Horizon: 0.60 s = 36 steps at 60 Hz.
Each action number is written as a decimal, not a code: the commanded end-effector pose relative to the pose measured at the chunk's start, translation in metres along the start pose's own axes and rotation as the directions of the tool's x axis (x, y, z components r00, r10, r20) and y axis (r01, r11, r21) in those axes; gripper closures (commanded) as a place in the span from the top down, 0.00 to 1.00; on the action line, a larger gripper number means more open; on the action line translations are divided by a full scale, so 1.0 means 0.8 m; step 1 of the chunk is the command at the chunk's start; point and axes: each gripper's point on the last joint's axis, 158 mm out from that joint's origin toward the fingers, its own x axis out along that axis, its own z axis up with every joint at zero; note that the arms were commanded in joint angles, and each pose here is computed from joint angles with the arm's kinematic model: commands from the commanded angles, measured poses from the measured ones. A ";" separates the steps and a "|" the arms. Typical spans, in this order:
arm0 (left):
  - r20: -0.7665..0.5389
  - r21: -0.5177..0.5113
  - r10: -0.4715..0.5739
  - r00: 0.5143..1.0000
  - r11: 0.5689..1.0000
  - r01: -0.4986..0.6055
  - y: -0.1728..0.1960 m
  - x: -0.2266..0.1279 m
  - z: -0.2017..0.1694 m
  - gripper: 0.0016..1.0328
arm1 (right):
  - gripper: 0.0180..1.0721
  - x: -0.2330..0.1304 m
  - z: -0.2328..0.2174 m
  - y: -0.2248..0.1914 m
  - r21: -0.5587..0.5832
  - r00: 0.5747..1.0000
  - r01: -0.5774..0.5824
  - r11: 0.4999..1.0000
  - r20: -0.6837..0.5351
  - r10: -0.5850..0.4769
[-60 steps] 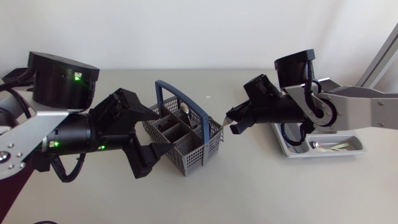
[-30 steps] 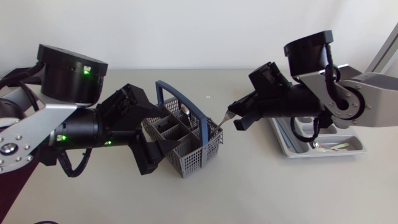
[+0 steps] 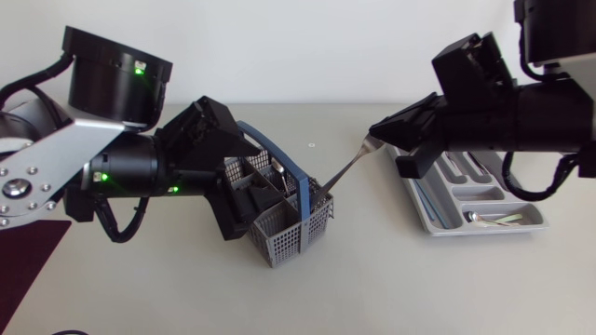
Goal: Sort the cutlery from the basket into the organizer compartments.
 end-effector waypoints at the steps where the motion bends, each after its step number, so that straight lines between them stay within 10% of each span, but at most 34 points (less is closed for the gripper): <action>1: 0.029 0.038 0.000 1.000 0.999 -0.001 0.005 0.000 0.027 0.94 | 0.05 -0.026 0.018 -0.005 -0.038 0.999 0.022 0.999 0.045 -0.020; 36: 0.073 0.018 -0.272 0.960 0.962 0.271 -0.036 0.030 0.067 0.94 | 0.05 -0.082 0.004 0.000 -0.039 0.992 -0.016 0.999 0.127 0.021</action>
